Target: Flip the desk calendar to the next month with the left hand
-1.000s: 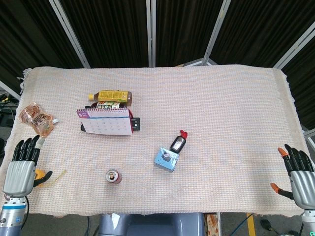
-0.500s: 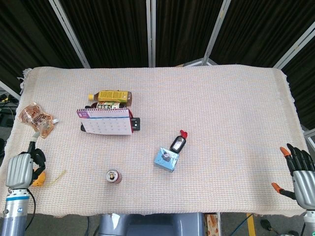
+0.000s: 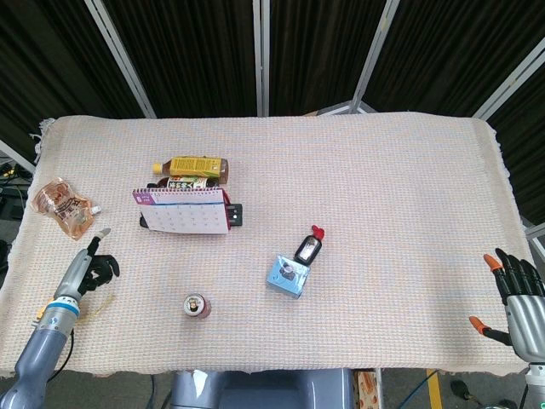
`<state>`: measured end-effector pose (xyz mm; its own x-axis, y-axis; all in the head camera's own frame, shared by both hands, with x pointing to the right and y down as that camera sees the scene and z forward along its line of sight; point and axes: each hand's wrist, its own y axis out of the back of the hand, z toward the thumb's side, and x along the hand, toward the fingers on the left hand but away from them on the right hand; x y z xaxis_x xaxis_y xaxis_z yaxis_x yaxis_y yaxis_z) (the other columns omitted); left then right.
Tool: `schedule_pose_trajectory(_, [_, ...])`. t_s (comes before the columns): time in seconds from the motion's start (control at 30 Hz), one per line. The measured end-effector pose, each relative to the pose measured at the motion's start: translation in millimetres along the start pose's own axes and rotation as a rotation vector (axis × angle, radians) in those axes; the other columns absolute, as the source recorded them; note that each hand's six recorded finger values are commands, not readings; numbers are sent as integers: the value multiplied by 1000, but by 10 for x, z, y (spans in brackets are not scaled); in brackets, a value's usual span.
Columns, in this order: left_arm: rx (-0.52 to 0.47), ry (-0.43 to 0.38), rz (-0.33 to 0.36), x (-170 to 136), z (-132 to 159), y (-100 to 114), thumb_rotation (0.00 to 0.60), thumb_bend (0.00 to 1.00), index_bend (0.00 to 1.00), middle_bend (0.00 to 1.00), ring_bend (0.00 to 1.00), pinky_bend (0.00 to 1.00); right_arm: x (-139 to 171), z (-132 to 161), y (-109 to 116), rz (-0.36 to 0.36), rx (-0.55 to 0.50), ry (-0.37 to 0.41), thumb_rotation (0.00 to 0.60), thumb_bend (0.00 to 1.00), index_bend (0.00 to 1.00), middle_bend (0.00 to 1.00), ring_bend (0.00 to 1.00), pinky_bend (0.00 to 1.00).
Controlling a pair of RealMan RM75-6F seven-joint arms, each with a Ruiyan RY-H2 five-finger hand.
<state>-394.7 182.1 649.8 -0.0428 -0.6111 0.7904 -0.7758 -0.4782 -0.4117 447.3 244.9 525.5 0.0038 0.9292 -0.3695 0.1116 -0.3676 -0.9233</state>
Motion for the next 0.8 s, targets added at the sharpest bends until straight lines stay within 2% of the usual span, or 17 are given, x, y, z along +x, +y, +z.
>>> schedule_pose_trajectory(0.27, [-55,40,-66,223,130,-130,600,1000,0,632,659,559,-8,-10,-1,1,-5,-4,600,25,0,0,0,0])
schedule_pose_trajectory(0.8, [-110,104,-113,485,182,-407,600,1000,0,632,659,559,-23,-36,11,0,-14,-11,600,25,0,0,0,0])
